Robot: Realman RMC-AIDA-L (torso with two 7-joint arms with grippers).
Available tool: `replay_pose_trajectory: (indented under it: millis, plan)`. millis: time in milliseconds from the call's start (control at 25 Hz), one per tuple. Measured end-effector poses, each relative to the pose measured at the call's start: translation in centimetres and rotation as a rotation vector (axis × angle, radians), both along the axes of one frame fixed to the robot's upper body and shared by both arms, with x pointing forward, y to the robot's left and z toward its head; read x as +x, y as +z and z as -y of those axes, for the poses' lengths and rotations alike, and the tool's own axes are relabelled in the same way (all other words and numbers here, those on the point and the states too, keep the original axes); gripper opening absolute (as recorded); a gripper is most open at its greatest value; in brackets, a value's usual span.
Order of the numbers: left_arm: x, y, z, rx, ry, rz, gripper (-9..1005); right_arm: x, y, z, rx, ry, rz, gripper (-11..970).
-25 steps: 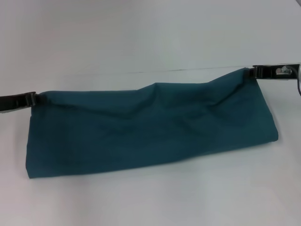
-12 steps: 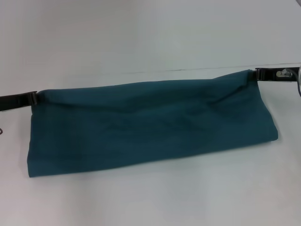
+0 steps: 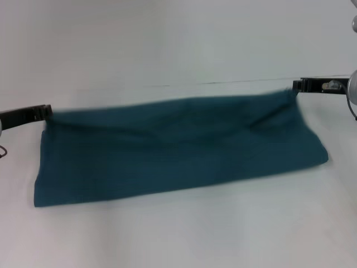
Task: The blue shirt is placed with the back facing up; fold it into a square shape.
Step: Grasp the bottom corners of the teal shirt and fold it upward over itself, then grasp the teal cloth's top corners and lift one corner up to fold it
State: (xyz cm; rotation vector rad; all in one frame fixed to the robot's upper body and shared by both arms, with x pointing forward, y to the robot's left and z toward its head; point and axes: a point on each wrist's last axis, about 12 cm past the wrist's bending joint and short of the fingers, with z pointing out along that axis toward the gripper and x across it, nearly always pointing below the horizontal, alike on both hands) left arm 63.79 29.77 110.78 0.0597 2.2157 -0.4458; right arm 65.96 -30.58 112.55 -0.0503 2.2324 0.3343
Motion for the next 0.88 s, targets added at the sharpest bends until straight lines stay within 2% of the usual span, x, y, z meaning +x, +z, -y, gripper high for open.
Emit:
replay_pose_trajectory:
  millis: [40, 240, 320, 480, 680, 880]
  plan:
    - [0.2, -0.3, 0.1, 0.021, 0.045, 0.026, 149, 0.1, 0.1, 0.0, -0.002, -0.010, 0.011, 191]
    - [0.5, -0.5, 0.0, 0.036, 0.060, 0.030, 151, 0.6, 0.7, -0.1, -0.004, -0.018, 0.035, 203]
    - [0.5, -0.5, 0.0, 0.037, 0.060, 0.030, 152, 0.6, 0.8, -0.1, -0.006, -0.019, 0.037, 281]
    - [0.5, -0.5, -0.3, 0.041, 0.060, 0.029, 327, 0.6, 0.8, -0.1, -0.009, -0.014, 0.035, 438]
    - [0.1, -0.2, -1.0, 0.013, 0.023, -0.009, 532, 0.4, 1.0, -0.2, 0.001, 0.023, 0.013, 679]
    - [-0.8, 1.0, -2.1, -0.099, -0.037, -0.122, 748, -0.1, 1.9, -0.3, 0.004, 0.101, -0.019, 771]
